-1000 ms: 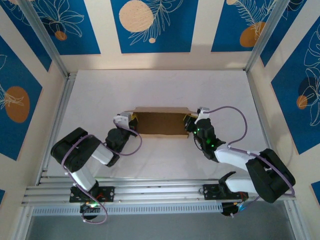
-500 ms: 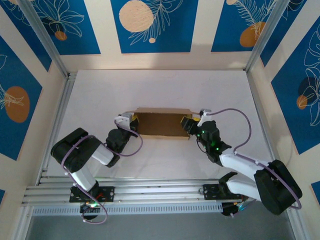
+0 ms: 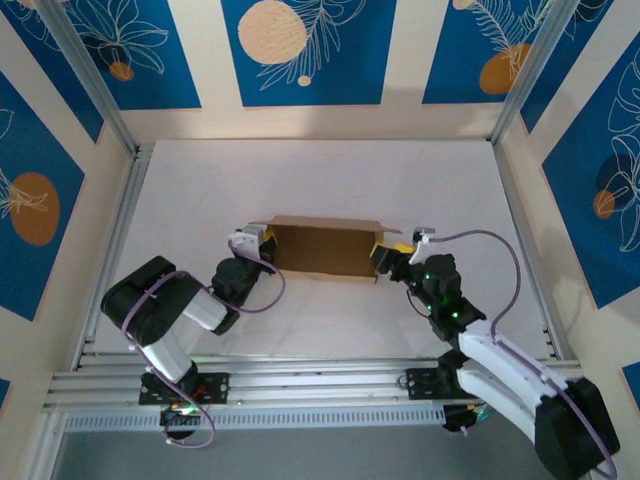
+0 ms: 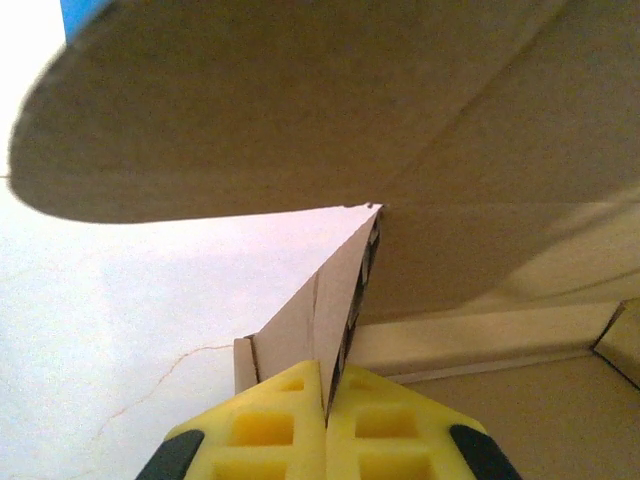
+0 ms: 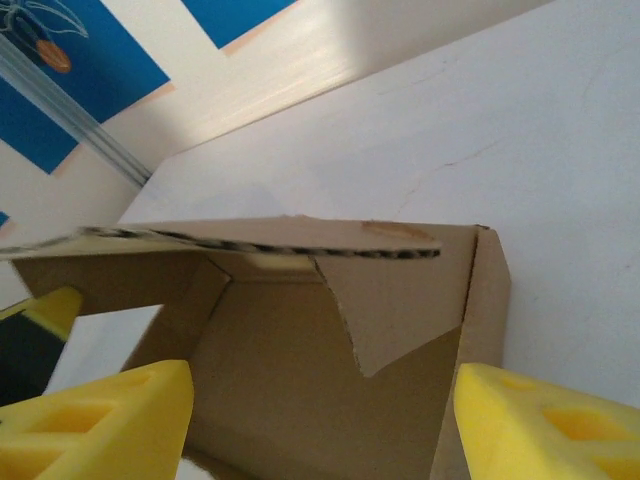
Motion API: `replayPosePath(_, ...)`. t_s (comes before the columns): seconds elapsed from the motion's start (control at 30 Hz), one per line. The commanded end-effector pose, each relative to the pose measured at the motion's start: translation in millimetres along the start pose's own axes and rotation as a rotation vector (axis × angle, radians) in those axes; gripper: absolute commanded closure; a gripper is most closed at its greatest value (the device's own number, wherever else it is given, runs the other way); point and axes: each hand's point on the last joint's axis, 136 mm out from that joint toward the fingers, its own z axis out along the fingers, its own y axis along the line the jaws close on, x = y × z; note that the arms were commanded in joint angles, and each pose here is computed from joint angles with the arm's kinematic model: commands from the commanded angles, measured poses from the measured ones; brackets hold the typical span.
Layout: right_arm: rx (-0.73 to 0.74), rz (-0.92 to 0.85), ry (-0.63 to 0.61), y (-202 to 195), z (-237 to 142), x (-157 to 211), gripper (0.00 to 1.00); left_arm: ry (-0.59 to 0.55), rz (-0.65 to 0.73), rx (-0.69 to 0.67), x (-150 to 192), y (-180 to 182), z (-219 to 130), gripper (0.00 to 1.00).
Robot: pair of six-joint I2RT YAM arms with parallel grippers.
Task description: Fold the paper box
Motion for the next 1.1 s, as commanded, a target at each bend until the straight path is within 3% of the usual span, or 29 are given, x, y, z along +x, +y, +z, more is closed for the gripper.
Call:
replayPosePath(0.0,-0.027,0.040,0.079,4,-17,13,0.30,0.056,0.010,-0.009,15,1,-6,1.00)
replayPosePath(0.23,-0.041,0.133,0.284,32,-63,14,0.48,0.045,0.000,-0.029,12,4,-7,1.00)
replayPosePath(0.33,-0.063,0.139,0.301,50,-75,0,0.54,0.042,-0.006,-0.029,11,3,-7,1.00)
replayPosePath(0.4,-0.069,0.178,0.300,61,-80,-13,0.54,0.042,-0.009,-0.030,11,4,-7,1.00)
replayPosePath(0.5,-0.078,0.319,0.393,81,-79,-19,0.49,0.043,-0.013,-0.037,11,5,-7,1.00)
replayPosePath(0.57,-0.148,0.448,0.448,104,-72,-23,0.40,0.043,-0.017,-0.038,11,5,-8,1.00)
replayPosePath(0.7,-0.183,0.678,0.428,124,-53,-26,0.33,0.041,-0.016,-0.041,11,6,-9,1.00)
replayPosePath(0.8,-0.076,0.811,0.406,121,-39,-21,0.34,0.039,-0.015,-0.044,10,6,-9,1.00)
replayPosePath(1.07,0.122,0.934,0.301,112,0,-25,0.31,0.036,-0.020,-0.043,9,5,-10,1.00)
